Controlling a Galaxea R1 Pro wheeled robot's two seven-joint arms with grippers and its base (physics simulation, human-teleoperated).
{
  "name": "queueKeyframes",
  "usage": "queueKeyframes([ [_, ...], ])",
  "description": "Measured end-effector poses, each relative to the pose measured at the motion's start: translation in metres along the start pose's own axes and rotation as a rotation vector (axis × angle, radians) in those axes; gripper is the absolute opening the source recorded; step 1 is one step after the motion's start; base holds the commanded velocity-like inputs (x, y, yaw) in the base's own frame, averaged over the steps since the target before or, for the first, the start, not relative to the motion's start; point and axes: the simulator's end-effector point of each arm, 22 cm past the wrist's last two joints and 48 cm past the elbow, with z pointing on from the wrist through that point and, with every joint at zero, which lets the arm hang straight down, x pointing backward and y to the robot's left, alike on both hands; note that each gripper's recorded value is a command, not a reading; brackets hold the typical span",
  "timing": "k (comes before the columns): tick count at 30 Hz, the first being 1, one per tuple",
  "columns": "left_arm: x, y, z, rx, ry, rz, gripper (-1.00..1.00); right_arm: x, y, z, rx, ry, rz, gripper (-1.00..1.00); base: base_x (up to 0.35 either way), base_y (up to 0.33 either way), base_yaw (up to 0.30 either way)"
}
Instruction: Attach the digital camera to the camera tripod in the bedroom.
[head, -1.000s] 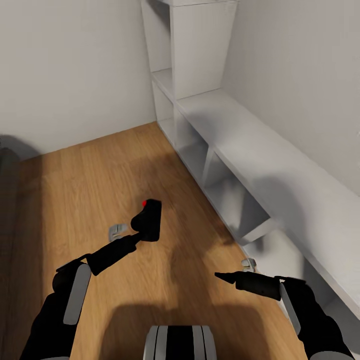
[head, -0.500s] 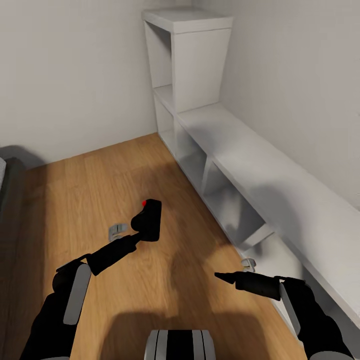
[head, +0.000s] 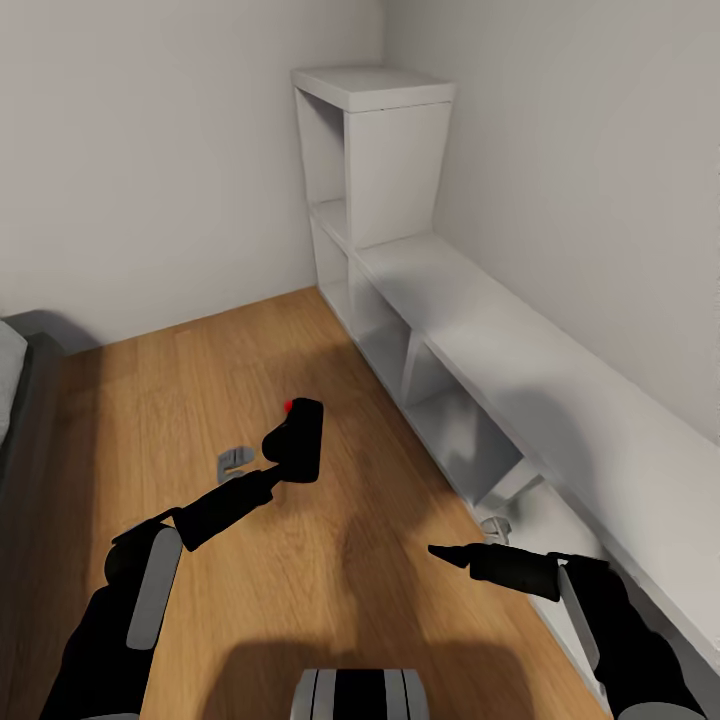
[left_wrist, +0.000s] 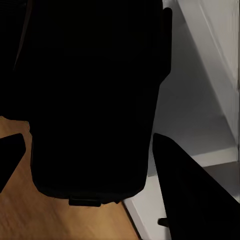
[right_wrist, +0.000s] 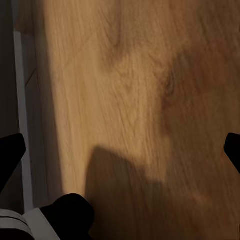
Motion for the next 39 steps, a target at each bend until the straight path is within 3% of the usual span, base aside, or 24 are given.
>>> queueKeyframes([
  [24,-0.033,-0.047,-0.017,0.053,-0.06,0.061,-1.0,-0.03,0.036,-0.021,-0.019,-0.06,-0.073,1.0,0.0,0.0,0.0],
  [39,-0.052,-0.075,-0.029,0.108,-0.106,0.049,-1.0,-0.047,0.06,-0.035,-0.033,-0.098,-0.119,1.0,0.0,0.0,0.0],
])
